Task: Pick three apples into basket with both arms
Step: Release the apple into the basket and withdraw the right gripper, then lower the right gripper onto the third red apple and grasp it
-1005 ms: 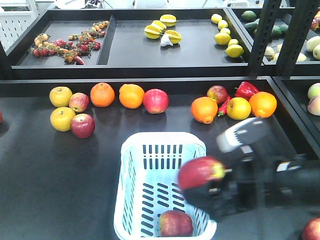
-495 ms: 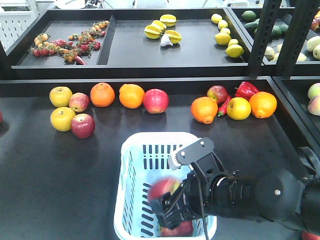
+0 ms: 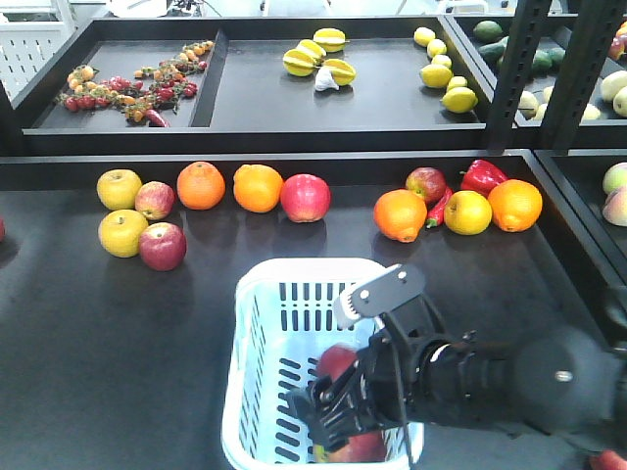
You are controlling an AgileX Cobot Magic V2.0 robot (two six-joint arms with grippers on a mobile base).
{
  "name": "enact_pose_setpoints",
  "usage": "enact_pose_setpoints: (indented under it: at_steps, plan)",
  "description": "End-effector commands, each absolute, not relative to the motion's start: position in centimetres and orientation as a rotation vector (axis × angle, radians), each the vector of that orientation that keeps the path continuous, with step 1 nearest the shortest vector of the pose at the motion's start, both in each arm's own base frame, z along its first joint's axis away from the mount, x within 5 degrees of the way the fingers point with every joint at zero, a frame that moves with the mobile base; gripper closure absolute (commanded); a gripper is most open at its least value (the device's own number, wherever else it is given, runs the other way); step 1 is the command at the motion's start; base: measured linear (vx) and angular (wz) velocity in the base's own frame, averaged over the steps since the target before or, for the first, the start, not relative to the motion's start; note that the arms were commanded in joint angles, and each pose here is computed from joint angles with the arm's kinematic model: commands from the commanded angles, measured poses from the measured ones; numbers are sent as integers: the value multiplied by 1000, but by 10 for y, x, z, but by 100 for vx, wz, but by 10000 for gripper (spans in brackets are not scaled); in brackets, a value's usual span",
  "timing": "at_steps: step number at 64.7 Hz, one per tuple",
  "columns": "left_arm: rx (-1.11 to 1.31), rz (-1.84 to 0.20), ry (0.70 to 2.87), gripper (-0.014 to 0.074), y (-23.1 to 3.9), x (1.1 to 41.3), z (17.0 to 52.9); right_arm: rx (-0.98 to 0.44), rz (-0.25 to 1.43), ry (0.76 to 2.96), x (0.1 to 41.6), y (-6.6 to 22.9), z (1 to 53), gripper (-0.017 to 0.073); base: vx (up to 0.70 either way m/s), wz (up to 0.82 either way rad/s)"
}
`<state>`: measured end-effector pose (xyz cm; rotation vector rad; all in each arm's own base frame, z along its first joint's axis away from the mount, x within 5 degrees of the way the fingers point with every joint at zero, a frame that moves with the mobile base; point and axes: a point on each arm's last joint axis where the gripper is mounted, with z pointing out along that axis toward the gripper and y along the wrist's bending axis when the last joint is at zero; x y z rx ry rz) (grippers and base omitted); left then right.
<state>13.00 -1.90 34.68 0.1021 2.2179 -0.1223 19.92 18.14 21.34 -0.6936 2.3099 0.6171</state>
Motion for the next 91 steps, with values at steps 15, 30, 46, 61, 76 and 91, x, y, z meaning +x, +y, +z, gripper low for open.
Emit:
enact_pose_setpoints:
  at_steps: [15,30,46,61,76,91]
  plan:
    - [81,-140,2132,4,-19,133,360,-504,641,2310,206,129,257,-29,0,0]
    - [81,-140,2132,4,-19,133,360,-331,364,2554,207,53,251,-29,0,0]
    - [81,-140,2132,4,-19,133,360,-90,-10,2722,201,-16,244,-29,0,0]
    - [81,-140,2132,4,-19,133,360,113,-113,2709,201,-45,241,-29,0,0]
    - [81,-140,2132,4,-19,133,360,78,-183,2766,210,-53,226,-38,0,0]
    - [81,-140,2132,4,-19,133,360,59,-177,2866,222,-56,200,-45,0,0]
